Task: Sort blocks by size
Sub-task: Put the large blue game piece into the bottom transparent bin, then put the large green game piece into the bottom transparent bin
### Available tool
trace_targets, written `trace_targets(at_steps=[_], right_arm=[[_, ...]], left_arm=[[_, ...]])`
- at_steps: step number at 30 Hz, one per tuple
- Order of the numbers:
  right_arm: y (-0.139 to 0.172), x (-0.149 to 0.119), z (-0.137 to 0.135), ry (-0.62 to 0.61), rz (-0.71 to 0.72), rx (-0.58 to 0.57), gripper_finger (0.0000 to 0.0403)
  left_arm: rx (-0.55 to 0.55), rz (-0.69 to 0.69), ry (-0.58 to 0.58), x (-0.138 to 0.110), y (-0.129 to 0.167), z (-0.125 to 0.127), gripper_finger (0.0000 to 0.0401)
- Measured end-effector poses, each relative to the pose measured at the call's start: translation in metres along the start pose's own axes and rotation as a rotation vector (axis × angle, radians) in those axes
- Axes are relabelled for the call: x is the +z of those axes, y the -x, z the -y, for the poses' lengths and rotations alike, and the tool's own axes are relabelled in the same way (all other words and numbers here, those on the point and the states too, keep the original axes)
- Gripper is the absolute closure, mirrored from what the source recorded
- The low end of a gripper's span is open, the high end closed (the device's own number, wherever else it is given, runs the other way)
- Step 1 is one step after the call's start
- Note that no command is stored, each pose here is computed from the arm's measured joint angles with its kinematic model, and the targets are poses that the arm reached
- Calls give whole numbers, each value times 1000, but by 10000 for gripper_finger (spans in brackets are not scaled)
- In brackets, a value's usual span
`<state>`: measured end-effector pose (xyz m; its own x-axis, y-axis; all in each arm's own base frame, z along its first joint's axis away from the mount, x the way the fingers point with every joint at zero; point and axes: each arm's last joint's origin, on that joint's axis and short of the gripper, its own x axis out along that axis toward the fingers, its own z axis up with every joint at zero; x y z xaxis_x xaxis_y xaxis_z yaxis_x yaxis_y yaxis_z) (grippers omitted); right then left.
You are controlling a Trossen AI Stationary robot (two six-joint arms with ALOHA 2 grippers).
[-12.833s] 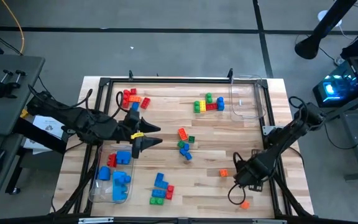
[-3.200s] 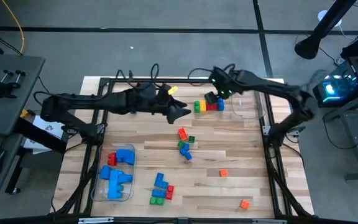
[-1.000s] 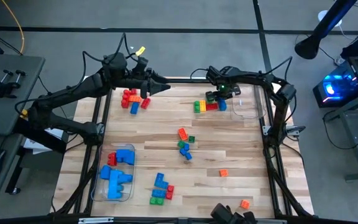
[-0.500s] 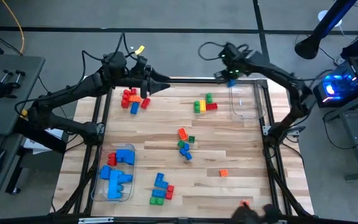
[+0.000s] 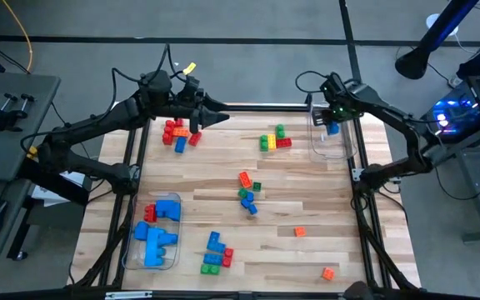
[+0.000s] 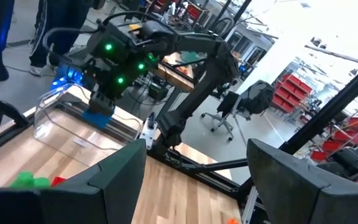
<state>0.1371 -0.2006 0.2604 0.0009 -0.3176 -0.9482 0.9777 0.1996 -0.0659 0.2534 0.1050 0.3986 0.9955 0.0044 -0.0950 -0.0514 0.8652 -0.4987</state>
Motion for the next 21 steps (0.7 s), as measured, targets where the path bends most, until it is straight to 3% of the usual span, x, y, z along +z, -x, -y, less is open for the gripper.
trace_targets(at_steps=[4,7,12,21], right_arm=[[8,4,0,8,-4,52,108],[23,14,-3,-16,47,121,63],[44,26,-35,-45,155,338,49],[-20,17,-133,58,50,329,47]], left_arm=[[0,0,5,0,0,0,135],[0,0,5,0,0,0,135],[0,-1,5,0,0,0,135],[3,-5,8,-1,0,0,135]])
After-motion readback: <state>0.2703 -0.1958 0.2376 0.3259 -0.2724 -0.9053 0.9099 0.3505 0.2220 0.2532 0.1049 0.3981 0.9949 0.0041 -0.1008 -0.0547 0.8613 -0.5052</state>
